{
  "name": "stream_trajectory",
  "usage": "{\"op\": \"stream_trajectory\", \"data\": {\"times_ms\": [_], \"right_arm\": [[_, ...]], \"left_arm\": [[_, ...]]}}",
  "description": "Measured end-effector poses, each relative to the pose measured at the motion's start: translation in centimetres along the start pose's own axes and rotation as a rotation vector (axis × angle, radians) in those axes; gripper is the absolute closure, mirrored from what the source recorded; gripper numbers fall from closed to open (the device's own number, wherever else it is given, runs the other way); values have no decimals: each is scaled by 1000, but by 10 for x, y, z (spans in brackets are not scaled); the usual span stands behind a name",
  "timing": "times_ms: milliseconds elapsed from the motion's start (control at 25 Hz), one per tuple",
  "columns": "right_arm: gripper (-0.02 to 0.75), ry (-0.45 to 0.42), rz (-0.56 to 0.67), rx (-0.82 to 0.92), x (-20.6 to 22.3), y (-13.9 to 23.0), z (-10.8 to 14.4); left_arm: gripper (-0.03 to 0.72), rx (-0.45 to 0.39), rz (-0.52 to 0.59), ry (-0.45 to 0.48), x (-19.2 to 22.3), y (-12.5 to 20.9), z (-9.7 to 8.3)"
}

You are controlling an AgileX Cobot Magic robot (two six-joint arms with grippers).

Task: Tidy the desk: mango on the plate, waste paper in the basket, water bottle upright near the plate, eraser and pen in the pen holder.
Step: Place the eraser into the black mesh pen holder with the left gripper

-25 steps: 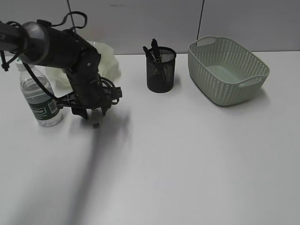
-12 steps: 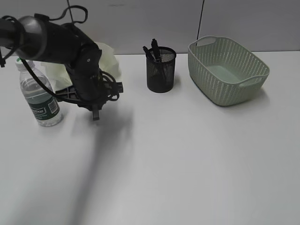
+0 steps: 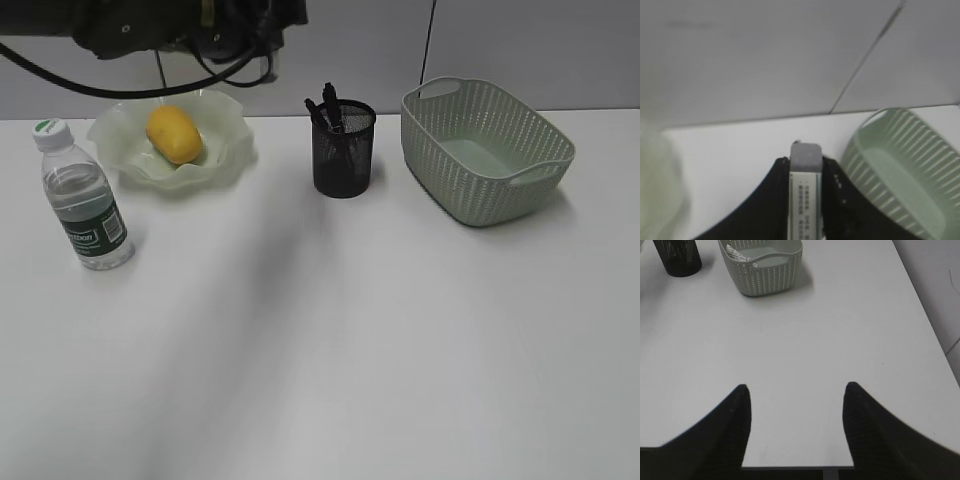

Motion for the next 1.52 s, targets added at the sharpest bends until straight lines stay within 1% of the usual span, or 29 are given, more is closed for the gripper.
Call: {"op": "stream_trajectory", "data": {"times_ms": [80, 160, 280, 360, 640, 840, 1040, 1080, 1120, 1240, 1320, 1400, 1520], "right_arm": [[271, 0, 0, 0, 0, 0, 0], [271, 0, 0, 0, 0, 0, 0], [271, 0, 0, 0, 0, 0, 0], [271, 0, 0, 0, 0, 0, 0], [271, 0, 0, 0, 0, 0, 0], [271, 0, 0, 0, 0, 0, 0], [271, 0, 0, 0, 0, 0, 0], [271, 0, 0, 0, 0, 0, 0], [271, 0, 0, 0, 0, 0, 0], [271, 0, 0, 0, 0, 0, 0], [271, 0, 0, 0, 0, 0, 0], [271, 0, 0, 0, 0, 0, 0], [271, 0, 0, 0, 0, 0, 0]], "left_arm": [[537, 105, -115, 101, -1, -14, -15], [537, 185, -191, 183, -1, -20, -27], [537, 291, -239, 227, 11, -22, -36], [537, 325, -244, 240, 25, -17, -39], [537, 334, -250, 269, 64, -5, -45], [537, 332, -202, 272, 87, 19, -46], [536, 333, -165, 260, 96, 32, -44], [519, 333, -164, 259, 96, 32, -44], [486, 334, -166, 259, 96, 31, -44], [284, 331, -173, 259, 95, 29, -44], [209, 331, -176, 259, 95, 27, -44], [180, 331, -182, 257, 94, 24, -45], [167, 340, -186, 235, 87, 15, -43]]}}
Point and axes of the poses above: a point on each arm's last joint axis where the gripper is mounted, x pointing out along that axis toward the gripper, z along the wrist's bending axis when the last joint is at zero, y = z × x, the point moved 4 cm from there along x, pointing out along that axis toward the gripper, and after that the axes turned 15 degrees about x, right-handed, at the moved point
